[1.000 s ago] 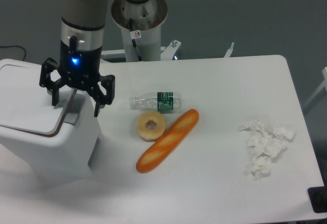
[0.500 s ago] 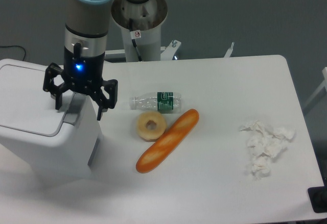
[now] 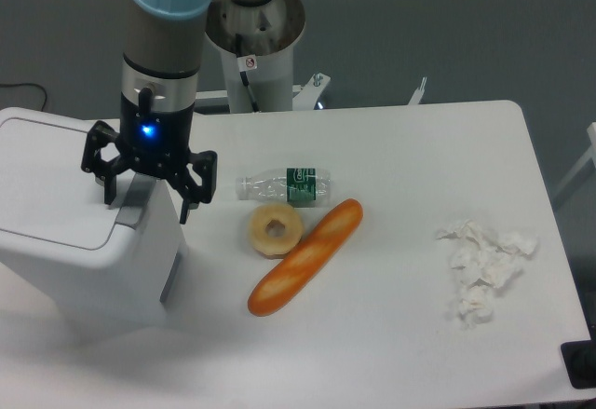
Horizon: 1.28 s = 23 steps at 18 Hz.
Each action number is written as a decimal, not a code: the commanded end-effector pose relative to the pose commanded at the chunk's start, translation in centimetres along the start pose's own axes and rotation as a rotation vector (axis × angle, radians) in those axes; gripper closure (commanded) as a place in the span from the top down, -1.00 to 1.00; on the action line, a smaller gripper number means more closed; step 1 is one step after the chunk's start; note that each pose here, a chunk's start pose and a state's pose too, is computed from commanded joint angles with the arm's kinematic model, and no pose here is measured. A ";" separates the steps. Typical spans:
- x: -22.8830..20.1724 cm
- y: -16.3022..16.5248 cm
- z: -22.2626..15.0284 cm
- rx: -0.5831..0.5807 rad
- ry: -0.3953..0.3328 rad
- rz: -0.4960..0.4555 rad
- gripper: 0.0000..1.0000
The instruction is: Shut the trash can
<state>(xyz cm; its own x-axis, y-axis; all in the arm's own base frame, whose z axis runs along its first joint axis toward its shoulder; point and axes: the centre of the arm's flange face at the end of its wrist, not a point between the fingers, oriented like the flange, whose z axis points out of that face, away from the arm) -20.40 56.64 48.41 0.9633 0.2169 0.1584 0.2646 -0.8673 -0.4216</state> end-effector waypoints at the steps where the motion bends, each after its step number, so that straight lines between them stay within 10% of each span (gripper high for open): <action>1: 0.0 -0.1 -0.2 0.003 -0.001 -0.001 1.00; 6: -0.7 -0.8 -2.6 0.043 -0.022 -0.004 1.00; 14: -17.1 2.5 -6.2 0.055 -0.152 -0.030 1.00; 23: -32.8 9.3 -0.2 -0.213 -0.219 0.210 1.00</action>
<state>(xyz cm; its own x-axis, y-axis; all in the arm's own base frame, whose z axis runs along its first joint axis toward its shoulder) -49.59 41.36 39.50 0.9886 0.0952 -0.1168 0.0669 -0.9719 -0.2256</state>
